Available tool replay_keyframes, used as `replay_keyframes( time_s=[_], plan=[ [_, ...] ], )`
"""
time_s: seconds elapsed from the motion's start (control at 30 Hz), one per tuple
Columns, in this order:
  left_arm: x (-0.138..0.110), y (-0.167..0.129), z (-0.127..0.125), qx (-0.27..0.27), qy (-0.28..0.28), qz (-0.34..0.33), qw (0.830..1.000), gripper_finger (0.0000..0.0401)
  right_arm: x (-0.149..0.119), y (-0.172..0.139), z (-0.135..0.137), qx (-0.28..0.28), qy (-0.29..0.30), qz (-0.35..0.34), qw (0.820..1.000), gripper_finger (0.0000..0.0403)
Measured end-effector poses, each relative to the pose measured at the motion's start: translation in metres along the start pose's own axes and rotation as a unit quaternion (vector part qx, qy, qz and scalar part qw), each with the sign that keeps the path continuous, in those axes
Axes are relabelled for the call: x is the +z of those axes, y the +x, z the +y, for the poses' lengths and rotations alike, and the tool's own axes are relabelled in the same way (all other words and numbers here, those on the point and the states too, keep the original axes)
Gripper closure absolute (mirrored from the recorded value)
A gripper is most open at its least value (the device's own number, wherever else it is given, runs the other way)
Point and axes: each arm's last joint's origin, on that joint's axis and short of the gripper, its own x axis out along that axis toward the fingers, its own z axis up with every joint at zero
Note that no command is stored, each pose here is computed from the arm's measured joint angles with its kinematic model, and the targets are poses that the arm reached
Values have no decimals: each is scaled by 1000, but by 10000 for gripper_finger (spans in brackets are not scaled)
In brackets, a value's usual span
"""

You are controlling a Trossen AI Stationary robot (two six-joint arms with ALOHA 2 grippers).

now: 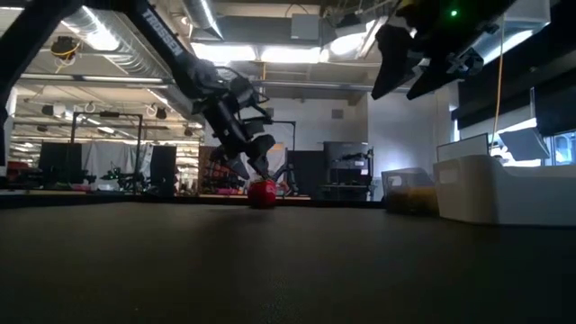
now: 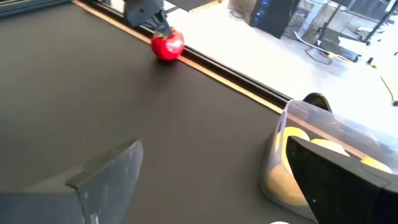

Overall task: Sort produce into baskets
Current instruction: Put the tomato into the the blue bin

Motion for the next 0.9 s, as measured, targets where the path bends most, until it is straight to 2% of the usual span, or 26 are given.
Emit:
replay_keyframes(
  time_s=[0.13,0.23,0.43,0.7,0.9],
  plan=[
    [-1,8,3,-33,-2,7,999,58,3,7,-3,-13,7,3,1000,8],
    [-3,11,4,-38,-2,12,999,58,5,10,-4,-16,12,7,1000,8],
    [-6,17,1,-70,0,17,997,58,4,11,-4,-8,13,23,1000,8],
    [-13,28,0,-83,6,29,996,59,3,11,-4,0,11,37,999,8],
    [-13,28,-1,-84,20,25,996,106,3,11,-4,0,10,39,999,8]
  ],
)
